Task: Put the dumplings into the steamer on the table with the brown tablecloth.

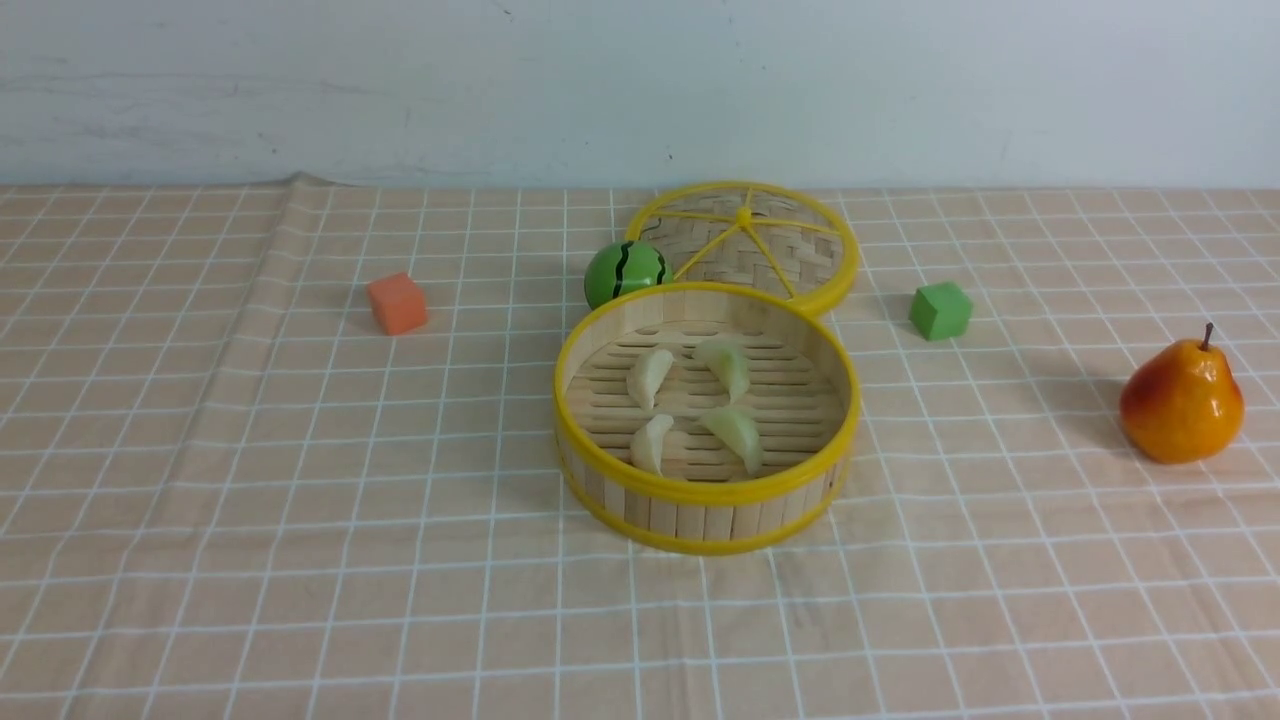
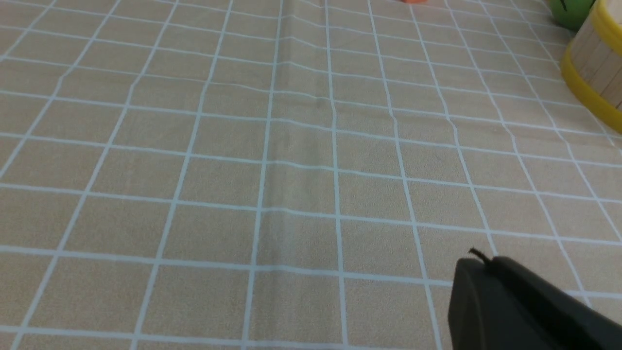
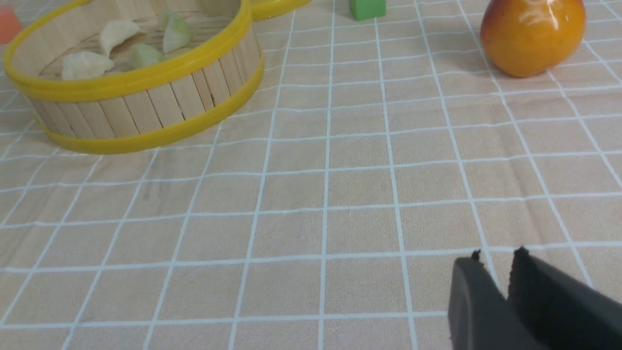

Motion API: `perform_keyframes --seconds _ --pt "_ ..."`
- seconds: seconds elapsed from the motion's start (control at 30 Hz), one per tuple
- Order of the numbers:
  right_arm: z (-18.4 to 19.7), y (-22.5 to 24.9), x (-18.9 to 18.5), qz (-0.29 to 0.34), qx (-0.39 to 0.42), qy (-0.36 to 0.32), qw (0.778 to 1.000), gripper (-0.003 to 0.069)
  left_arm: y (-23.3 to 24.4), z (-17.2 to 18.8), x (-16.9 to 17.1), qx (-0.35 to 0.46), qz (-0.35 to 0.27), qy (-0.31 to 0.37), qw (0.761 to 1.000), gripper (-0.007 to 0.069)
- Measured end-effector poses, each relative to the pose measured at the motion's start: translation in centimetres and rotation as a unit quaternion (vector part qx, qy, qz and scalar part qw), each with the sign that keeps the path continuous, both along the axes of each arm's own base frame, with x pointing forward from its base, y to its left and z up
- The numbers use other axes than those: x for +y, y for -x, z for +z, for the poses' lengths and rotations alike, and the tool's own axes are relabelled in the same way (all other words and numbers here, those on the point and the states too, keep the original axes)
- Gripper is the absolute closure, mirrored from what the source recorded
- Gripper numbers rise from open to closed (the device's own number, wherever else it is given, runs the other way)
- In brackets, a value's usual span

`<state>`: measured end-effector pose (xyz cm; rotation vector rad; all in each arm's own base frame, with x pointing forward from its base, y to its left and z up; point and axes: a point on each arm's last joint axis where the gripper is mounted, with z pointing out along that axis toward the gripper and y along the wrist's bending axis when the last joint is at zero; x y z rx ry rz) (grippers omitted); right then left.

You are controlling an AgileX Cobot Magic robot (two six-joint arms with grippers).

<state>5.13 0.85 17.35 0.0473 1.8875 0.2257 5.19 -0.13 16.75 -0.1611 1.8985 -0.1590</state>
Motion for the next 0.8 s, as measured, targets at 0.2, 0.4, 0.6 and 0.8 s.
perform_keyframes --seconds 0.2,0.4,0.6,0.8 --pt "0.0 0.0 0.0 0.0 0.0 0.0 1.0 0.054 0.0 0.0 0.0 0.0 0.0 0.0 1.0 0.0639" --pt "0.0 0.0 0.0 0.0 0.0 0.0 1.0 0.0533 0.0 0.0 0.0 0.0 0.0 0.0 1.0 0.0639" --pt "0.0 0.0 0.0 0.0 0.0 0.0 1.0 0.0526 0.0 0.0 0.0 0.0 0.0 0.0 1.0 0.0638" --pt "0.0 0.0 0.0 0.0 0.0 0.0 1.0 0.0522 0.0 0.0 0.0 0.0 0.0 0.0 1.0 0.0636"
